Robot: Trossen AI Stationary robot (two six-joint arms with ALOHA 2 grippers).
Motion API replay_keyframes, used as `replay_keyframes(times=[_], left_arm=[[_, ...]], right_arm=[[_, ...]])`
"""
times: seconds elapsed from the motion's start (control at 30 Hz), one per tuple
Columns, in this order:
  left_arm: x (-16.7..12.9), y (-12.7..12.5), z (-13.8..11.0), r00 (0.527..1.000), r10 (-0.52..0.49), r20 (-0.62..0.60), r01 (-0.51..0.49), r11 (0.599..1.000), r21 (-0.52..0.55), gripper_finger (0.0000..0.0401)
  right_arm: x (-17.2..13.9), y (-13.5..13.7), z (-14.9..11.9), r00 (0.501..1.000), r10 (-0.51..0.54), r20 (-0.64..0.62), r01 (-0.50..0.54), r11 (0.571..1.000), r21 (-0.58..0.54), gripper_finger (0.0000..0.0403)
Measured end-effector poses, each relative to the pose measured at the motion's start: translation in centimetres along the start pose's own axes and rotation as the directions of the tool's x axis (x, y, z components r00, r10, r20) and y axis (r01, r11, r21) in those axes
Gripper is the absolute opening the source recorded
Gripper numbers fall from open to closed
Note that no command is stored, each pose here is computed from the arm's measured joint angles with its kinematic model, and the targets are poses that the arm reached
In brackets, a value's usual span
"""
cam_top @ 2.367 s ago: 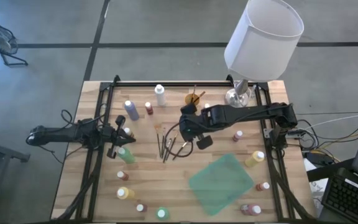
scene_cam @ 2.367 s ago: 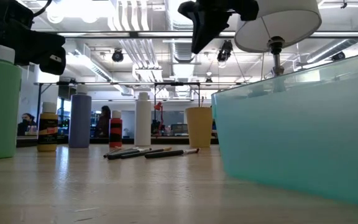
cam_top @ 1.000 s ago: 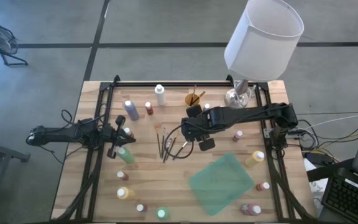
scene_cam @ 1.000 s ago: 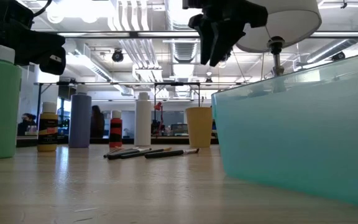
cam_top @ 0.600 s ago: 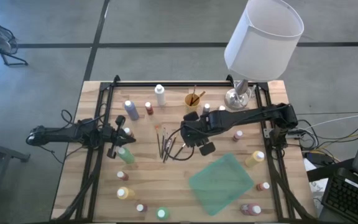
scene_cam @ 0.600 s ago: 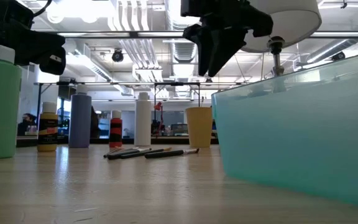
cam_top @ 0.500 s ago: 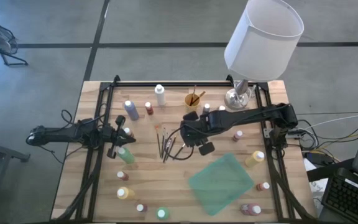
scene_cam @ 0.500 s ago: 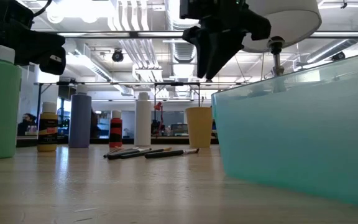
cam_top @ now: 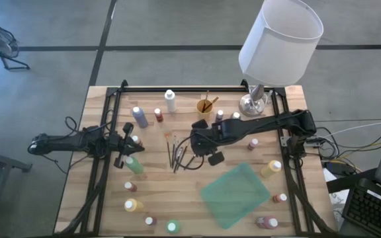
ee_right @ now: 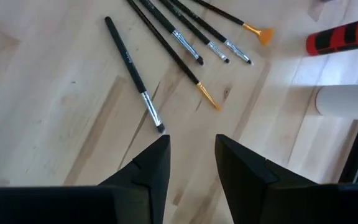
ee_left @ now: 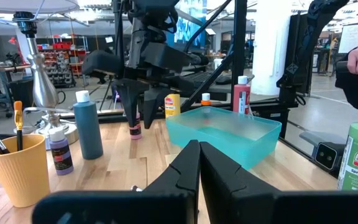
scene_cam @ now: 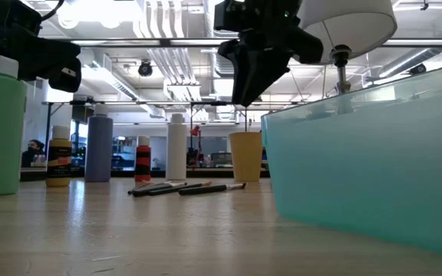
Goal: Pick & Place Paint Supplies
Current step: Put the silver paintbrush into the yellow cup
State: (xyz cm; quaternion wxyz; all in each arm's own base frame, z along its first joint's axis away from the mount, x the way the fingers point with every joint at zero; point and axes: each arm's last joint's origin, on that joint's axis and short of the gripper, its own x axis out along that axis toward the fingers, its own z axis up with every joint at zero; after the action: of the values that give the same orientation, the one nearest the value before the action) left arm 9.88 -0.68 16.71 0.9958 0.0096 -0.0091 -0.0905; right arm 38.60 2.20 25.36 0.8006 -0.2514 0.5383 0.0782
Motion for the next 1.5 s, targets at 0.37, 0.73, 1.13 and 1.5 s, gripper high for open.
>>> replay_keyframes(times=[0.37,0.73,1.13,1.5], left_arm=[[0.0,0.0,0.0,1.0,0.0,0.0,0.0,1.0,0.0,0.0014],[0.0,0.0,0.0,1.0,0.0,0.0,0.0,1.0,0.0,0.0014],[0.0,0.0,0.0,1.0,0.001,0.0,-0.001,1.0,0.0,0.0014],[0.0,0.0,0.0,1.0,0.0,0.0,0.0,1.0,0.0,0.0014]], right_arm=[[1.8,-0.6,-1.0,1.0,-0.019,0.009,0.019,1.0,0.003,0.0162],[4.2,-0.4,-2.7,1.0,-0.03,0.011,0.029,0.999,0.026,0.0164],[5.9,0.5,-3.7,0.999,-0.026,0.031,0.026,1.0,0.01,0.0132],[6.6,0.8,-3.7,0.992,0.016,0.123,-0.023,0.998,0.054,0.0156]])
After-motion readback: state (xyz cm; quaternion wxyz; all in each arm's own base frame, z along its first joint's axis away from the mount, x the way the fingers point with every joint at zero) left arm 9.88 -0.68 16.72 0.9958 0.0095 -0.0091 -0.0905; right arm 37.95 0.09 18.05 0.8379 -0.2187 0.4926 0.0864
